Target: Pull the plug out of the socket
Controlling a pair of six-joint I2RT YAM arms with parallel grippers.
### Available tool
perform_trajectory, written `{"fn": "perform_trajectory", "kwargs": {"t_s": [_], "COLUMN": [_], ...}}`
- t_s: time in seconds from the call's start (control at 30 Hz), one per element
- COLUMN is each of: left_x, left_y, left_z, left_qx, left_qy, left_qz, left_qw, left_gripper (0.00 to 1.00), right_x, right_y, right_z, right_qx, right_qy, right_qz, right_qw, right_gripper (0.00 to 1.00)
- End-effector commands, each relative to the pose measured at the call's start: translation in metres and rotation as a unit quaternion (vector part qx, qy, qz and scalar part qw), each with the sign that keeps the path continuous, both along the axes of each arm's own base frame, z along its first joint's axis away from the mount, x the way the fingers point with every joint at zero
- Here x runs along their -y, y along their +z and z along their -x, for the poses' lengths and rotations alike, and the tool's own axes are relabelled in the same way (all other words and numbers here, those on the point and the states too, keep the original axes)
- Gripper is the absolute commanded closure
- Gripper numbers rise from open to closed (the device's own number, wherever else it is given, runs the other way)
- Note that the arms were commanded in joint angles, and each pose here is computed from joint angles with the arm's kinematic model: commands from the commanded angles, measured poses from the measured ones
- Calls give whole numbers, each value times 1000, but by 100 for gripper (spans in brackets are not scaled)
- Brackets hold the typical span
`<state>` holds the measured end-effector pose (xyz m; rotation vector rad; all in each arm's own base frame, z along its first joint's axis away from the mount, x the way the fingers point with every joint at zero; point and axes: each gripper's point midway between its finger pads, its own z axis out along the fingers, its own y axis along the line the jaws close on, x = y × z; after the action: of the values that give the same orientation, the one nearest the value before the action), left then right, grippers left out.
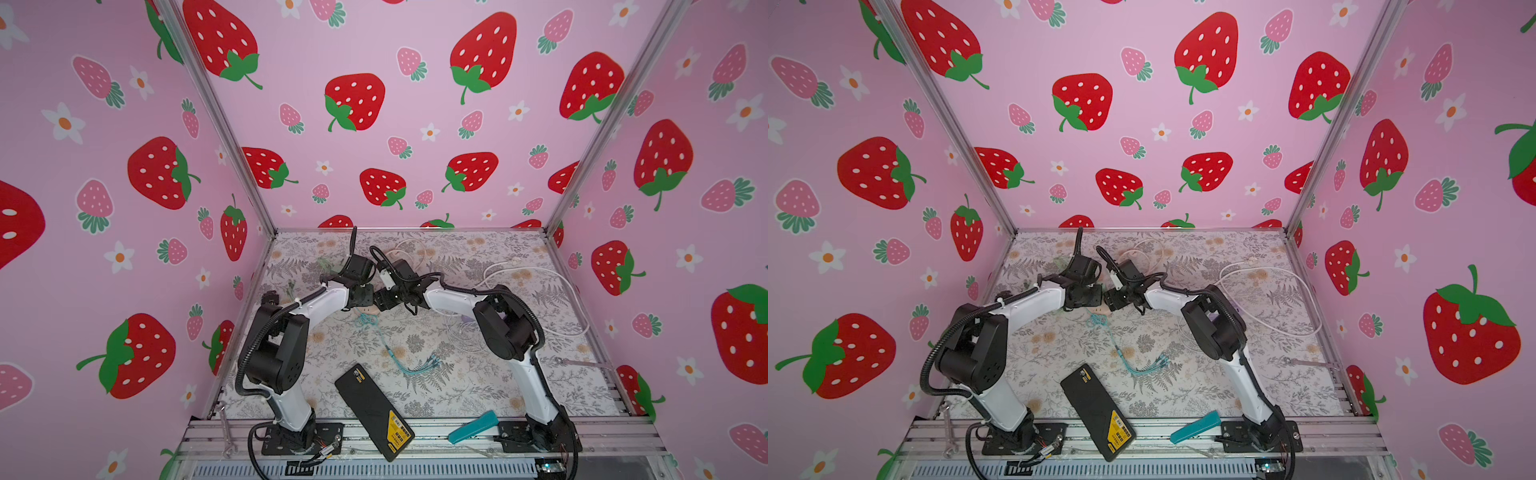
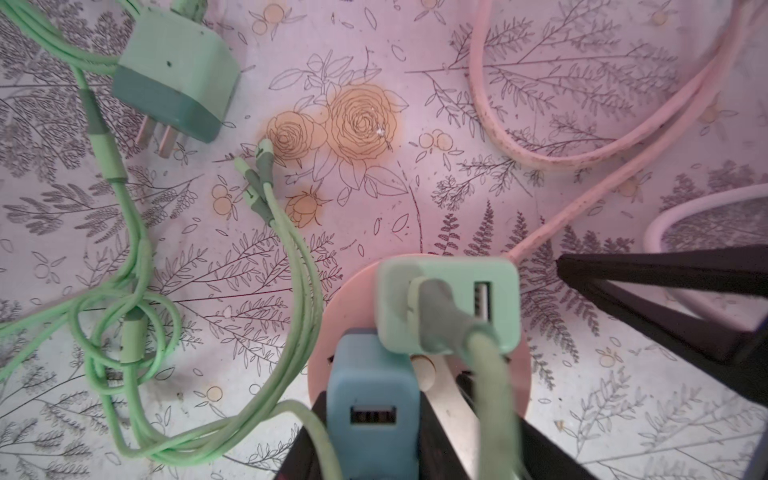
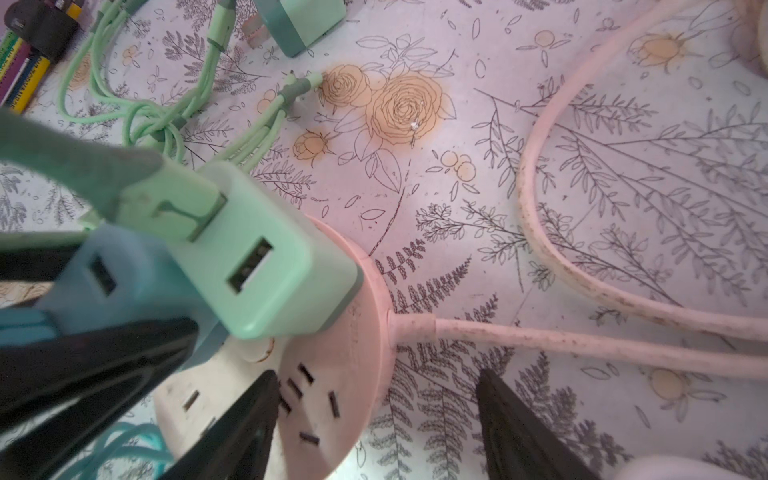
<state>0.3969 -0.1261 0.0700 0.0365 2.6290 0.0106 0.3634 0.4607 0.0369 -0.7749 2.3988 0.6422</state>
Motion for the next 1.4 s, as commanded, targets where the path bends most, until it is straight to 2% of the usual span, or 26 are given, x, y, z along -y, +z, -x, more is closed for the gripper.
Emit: {"fn": "perform_trajectory", "kwargs": {"t_s": [0.0, 0.17, 0.53, 0.77, 0.93, 1.2, 1.37], "left_x": [10, 19, 16, 17, 17, 10, 17], "left_y": [3, 4, 16, 15, 12, 10, 8], "left_z": [6, 6, 8, 10, 8, 9, 9], "left_qx": [-17, -13, -16, -22, -27, -30, -33], "left_qy": [-19, -25, -5, -11, -11, -18, -26], "left_qz": [-18, 16, 151, 176, 155, 28, 15], "left_qw": [1000, 999, 988, 984, 987, 999, 999], "left_gripper": [93, 93, 92, 92, 92, 90, 90], "right_x": [85, 85, 87, 87, 87, 87, 86], "right_y": [-124, -125, -128, -130, -130, -132, -133], "right_z": [40, 41, 42, 42, 42, 42, 43], "right_qx": [-97, -100, -105, -105, -105, -107, -108], "right_qy": [-16, -15, -13, -13, -12, -12, -12], "right_qz": [204, 203, 208, 210, 211, 211, 210], "right_qw": [974, 974, 972, 972, 972, 972, 972], "right_gripper": [24, 24, 24, 24, 24, 24, 24]}}
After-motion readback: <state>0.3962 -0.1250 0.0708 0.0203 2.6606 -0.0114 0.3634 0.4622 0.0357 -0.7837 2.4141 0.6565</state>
